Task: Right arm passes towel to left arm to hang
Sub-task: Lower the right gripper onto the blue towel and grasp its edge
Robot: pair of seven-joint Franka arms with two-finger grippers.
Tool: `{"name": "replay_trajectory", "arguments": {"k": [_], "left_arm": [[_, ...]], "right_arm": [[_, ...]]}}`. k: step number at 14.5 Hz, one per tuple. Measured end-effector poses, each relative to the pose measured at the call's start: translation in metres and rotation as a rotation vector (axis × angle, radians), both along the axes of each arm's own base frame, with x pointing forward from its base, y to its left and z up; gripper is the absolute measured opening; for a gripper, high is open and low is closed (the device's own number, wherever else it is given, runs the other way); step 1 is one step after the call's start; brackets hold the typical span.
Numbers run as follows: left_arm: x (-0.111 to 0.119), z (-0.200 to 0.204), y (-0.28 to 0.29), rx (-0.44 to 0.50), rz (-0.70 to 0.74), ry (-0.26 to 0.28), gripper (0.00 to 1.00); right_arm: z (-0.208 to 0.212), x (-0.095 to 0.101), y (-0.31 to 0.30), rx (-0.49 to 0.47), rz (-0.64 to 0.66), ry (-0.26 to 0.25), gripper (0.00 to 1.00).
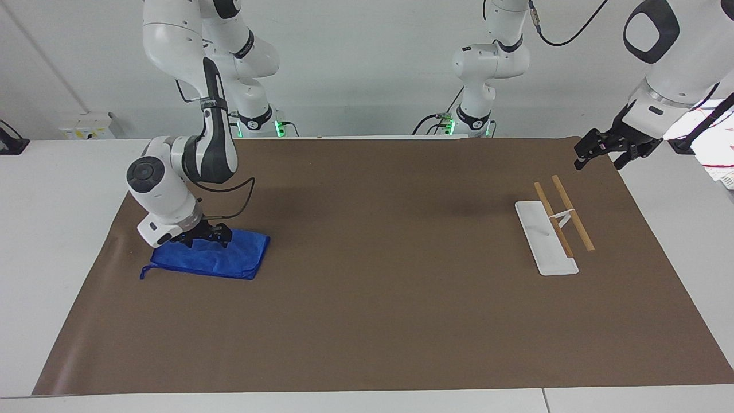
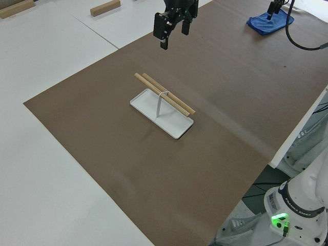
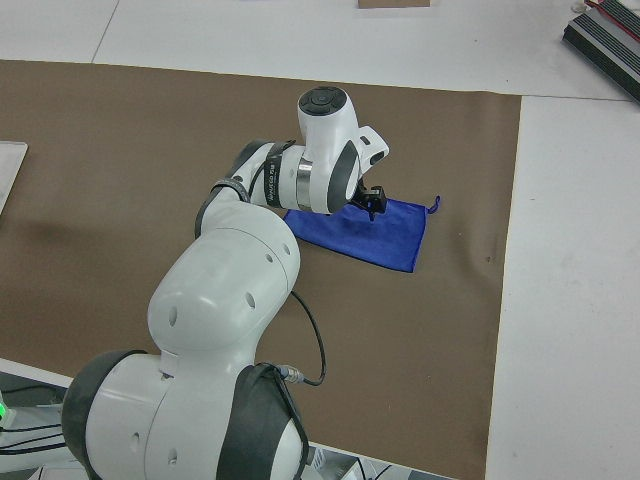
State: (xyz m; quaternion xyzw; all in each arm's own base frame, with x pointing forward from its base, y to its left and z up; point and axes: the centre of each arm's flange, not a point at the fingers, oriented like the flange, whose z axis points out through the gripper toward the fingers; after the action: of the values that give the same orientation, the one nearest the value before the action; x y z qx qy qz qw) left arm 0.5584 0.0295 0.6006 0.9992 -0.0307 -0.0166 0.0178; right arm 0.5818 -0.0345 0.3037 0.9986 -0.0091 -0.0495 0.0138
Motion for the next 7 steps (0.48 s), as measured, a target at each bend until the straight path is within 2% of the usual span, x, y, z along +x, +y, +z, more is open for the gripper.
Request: {"name": "replay_trajectory", "arguments": {"k": [7], "left_arm": [[0.0,0.0,0.0,0.0,0.0,0.0,1.0]], "right_arm": [[-0.019,-0.011,0.0,0.0,0.001,-0.014,1.0]]}}
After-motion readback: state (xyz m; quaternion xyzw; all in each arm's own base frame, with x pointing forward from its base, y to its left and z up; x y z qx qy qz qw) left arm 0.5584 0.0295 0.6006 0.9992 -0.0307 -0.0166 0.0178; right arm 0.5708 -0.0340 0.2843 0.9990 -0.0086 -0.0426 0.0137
